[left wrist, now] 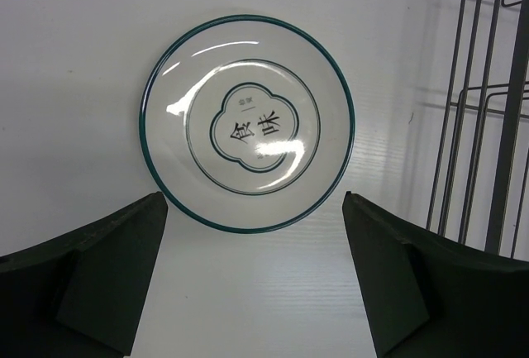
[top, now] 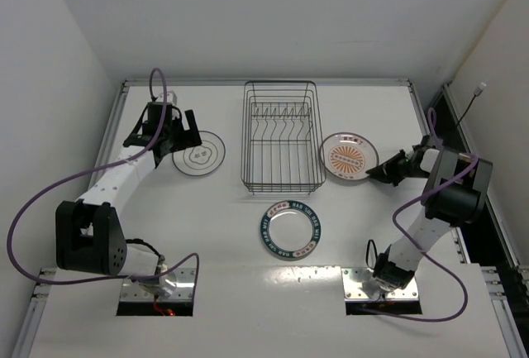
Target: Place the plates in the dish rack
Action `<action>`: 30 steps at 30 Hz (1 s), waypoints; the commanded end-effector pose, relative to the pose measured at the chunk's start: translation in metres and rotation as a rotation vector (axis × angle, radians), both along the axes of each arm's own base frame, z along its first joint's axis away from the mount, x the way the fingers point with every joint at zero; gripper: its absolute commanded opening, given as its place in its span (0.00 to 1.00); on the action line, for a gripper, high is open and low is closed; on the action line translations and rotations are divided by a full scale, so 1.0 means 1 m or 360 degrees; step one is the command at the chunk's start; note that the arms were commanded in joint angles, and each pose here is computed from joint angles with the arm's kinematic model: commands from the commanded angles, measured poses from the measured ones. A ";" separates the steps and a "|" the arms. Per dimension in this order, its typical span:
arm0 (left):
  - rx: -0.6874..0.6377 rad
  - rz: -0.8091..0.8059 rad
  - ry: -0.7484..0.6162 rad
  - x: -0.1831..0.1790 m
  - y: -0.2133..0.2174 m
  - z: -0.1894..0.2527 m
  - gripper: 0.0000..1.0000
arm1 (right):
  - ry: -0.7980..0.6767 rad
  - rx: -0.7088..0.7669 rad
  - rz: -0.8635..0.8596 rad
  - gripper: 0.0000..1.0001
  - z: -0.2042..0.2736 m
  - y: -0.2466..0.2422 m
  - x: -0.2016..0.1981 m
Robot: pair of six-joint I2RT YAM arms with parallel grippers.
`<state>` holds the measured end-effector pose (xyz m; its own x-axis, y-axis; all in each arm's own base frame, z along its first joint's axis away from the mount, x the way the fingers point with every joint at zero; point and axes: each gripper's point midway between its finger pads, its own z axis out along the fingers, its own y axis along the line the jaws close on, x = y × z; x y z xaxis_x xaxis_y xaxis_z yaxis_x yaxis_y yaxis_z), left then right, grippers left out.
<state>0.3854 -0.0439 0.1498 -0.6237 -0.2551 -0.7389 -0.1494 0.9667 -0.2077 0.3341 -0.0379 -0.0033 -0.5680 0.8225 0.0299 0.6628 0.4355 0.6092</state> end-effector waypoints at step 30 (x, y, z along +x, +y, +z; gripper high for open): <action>0.0041 0.0029 0.0024 0.006 0.006 -0.003 0.86 | -0.0933 -0.1530 0.0261 0.00 0.305 0.057 0.108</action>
<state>0.3836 -0.0415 0.1314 -0.6635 -0.2487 -0.7056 -0.1683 0.9686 -0.1831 0.4313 0.0340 0.3060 -0.3818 0.3590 -0.8517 0.1763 0.9328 0.3142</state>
